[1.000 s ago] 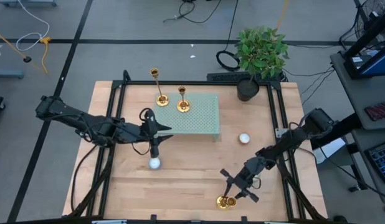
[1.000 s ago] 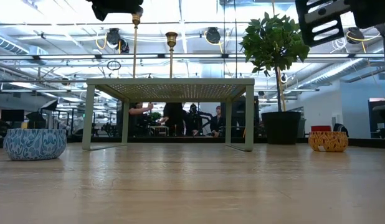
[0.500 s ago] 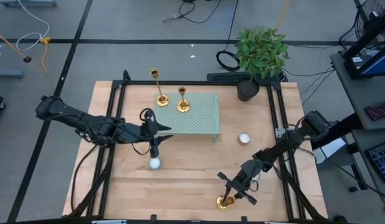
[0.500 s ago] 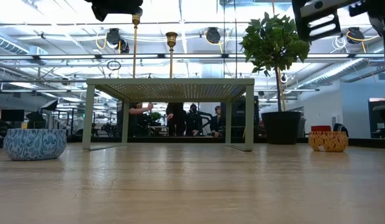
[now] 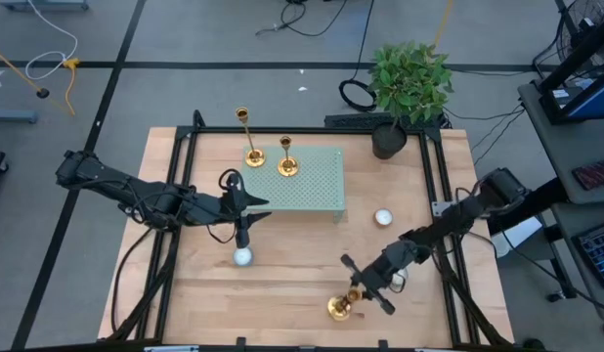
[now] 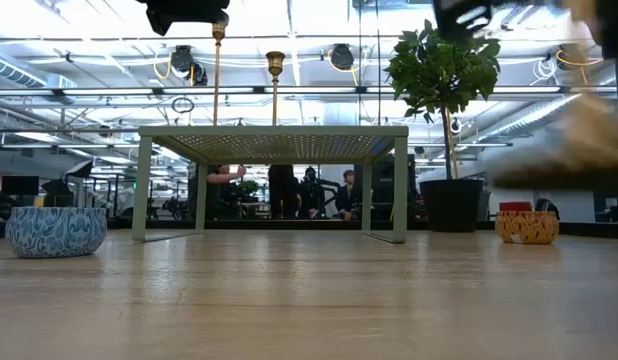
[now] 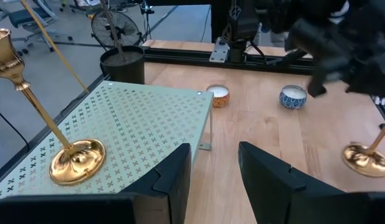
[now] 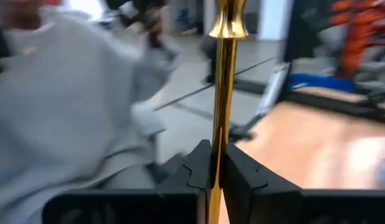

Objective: Pick & Place candle stick holders
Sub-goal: Put the gold candle holder on top of the shelf

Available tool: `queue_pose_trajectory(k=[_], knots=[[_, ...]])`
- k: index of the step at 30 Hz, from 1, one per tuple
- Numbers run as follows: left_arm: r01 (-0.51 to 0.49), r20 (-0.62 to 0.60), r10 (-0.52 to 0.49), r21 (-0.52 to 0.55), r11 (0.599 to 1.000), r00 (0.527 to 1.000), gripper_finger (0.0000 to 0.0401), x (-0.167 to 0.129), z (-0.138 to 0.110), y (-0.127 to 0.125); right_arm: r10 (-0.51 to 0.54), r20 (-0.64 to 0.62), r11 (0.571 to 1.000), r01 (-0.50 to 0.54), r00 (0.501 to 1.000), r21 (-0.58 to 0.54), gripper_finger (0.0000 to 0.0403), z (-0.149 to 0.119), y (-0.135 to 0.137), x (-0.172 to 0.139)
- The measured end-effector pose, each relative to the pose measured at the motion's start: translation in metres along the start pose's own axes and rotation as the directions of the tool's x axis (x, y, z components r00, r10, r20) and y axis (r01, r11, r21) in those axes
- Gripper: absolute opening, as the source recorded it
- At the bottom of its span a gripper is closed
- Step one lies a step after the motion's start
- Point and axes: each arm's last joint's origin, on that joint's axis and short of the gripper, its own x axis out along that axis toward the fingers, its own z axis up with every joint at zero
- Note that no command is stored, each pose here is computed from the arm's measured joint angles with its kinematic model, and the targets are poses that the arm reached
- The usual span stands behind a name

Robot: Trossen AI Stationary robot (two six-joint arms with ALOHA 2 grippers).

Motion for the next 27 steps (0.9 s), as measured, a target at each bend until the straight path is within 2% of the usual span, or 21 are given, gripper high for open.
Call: queue_pose_trajectory(k=[3, 7, 13, 19, 24, 27], knots=[[0.000, 0.000, 0.000, 0.000, 1.000, 1.000, 0.0143, 0.000, 0.000, 0.000, -0.121, 0.047, 0.993, 0.122, 0.992, -0.005, 0.0013, 0.016, -0.008, -0.008], [0.000, 0.001, 0.000, 0.000, 1.000, 1.000, 0.0143, 0.000, 0.000, 0.000, -0.318, 0.144, 0.947, 0.322, 0.937, -0.007, 0.0011, 0.041, -0.020, -0.023], [0.000, 0.001, 0.000, 0.017, 1.000, 1.000, 0.0143, 0.000, 0.000, 0.000, -0.458, 0.242, 0.882, 0.472, 0.855, 0.000, 0.0011, 0.077, -0.042, -0.049], [-0.001, 0.002, 0.001, 0.016, 1.000, 1.000, 0.0143, 0.000, 0.000, 0.000, -0.650, 0.171, 0.737, 0.669, 0.741, -0.097, 0.0010, 0.113, -0.079, -0.063], [0.000, 0.006, 0.000, 0.014, 1.000, 1.000, 0.0143, 0.000, 0.001, 0.000, -0.760, 0.139, 0.627, 0.773, 0.635, -0.099, 0.0010, 0.143, -0.117, -0.083], [0.001, 0.012, -0.001, 0.011, 1.000, 1.000, 0.0143, 0.000, 0.001, 0.000, -0.814, 0.130, 0.560, 0.824, 0.566, -0.080, 0.0010, 0.149, -0.136, -0.098]])
